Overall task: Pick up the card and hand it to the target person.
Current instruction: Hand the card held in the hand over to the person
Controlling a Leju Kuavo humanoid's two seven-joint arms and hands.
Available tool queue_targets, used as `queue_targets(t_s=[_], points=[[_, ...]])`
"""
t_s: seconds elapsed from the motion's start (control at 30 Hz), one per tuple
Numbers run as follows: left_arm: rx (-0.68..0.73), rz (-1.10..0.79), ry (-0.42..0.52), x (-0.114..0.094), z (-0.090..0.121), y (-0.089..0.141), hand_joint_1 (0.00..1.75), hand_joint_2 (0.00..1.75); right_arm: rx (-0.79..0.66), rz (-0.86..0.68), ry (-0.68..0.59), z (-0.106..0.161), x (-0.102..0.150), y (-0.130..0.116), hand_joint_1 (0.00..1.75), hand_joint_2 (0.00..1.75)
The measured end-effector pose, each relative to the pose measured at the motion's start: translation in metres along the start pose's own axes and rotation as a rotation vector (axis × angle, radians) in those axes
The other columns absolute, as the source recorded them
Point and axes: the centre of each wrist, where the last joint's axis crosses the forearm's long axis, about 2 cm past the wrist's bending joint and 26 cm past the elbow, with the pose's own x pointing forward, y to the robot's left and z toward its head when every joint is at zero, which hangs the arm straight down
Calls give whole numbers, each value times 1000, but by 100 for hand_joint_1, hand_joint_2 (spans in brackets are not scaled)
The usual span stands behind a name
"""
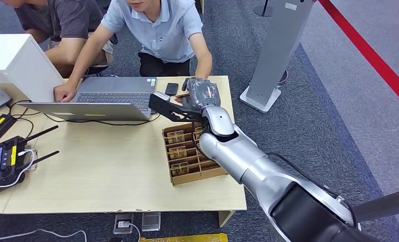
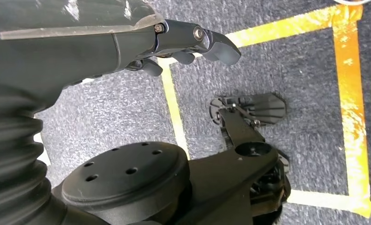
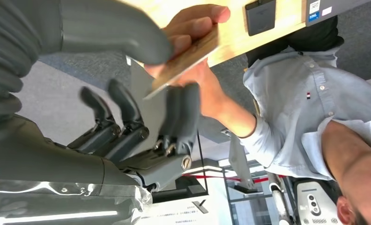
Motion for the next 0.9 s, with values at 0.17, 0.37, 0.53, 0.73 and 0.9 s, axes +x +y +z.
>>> queue_targets(t_s=[0.17,0.37,0.53,0.73,0.9], points=[[-15,-4,-7,-1,0,0,0,175,7,-2,-13,0,2,1,0,175],[-2,2,1,-1,0,0,0,175,11,1,-25,1,5,3,0,175],[-1,4,2,-1,0,0,0,175,8,2,-29,1,5,3,0,175],[-1,6,4,-1,0,0,0,175,5,-12,-34,1,5,2,0,175],[8,20,17,-2,0,0,0,175,61,-246,-25,3,2,-4,0,175]])
